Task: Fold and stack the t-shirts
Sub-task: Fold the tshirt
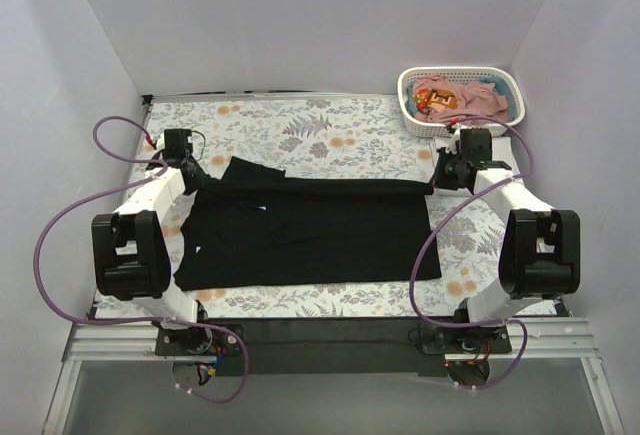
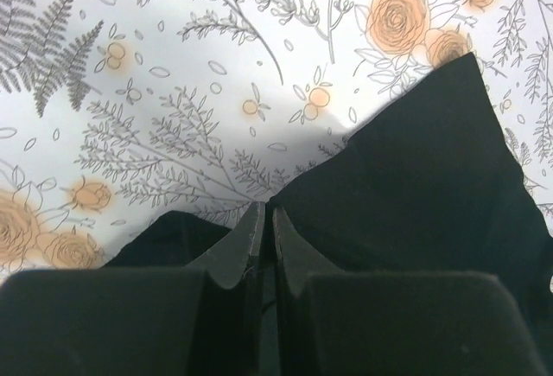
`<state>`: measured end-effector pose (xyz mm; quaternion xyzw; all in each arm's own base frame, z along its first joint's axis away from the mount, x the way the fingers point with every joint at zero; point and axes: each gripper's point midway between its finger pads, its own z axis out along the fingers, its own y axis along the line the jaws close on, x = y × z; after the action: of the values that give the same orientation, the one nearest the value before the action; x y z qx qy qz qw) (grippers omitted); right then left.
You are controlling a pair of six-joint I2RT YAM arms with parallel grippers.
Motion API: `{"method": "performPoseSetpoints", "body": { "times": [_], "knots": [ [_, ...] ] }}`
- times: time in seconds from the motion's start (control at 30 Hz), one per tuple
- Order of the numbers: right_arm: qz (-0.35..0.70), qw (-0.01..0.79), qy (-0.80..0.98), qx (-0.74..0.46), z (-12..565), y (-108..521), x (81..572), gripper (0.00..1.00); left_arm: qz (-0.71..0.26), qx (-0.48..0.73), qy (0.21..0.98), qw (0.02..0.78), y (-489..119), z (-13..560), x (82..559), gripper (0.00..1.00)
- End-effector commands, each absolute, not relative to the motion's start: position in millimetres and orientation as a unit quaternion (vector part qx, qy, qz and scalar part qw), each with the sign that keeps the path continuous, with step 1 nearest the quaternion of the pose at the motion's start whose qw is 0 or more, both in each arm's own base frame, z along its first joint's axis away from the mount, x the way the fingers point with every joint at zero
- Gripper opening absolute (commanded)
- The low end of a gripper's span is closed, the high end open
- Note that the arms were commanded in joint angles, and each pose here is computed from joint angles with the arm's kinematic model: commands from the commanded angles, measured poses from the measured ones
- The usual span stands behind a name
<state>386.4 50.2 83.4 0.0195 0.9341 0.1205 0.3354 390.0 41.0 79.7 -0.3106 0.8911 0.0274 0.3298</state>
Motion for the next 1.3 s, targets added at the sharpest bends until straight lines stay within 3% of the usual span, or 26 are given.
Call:
{"method": "performPoseSetpoints", "body": {
  "times": [0.0,0.33,0.63,1.1,1.23,1.27],
  "knots": [
    [0.104,0.358,0.927,0.04,88.9,39.1,383.7,0.01,0.048,-0.335,0.875,0.346,54.6,93.8,375.7,0.0],
    [0.117,0.347,0.928,0.062,78.1,41.4,359.3,0.01,0.046,-0.368,0.861,0.348,54.6,87.1,348.2,0.0],
    [0.113,0.363,0.922,0.068,88.3,39.2,356.6,0.01,0.046,-0.373,0.852,0.366,57.1,102.6,351.3,0.0],
    [0.117,0.31,0.941,0.066,44.8,42.0,336.7,0.01,0.058,-0.397,0.86,0.314,53.6,56.5,320.3,0.0],
    [0.131,0.298,0.944,0.058,39.7,47.7,338.5,0.06,0.051,-0.404,0.857,0.317,52.1,58.0,320.2,0.14],
    [0.133,0.297,0.944,0.058,40.0,48.2,338.2,0.16,0.048,-0.403,0.856,0.32,51.6,60.5,320.4,0.31]
  ]
}}
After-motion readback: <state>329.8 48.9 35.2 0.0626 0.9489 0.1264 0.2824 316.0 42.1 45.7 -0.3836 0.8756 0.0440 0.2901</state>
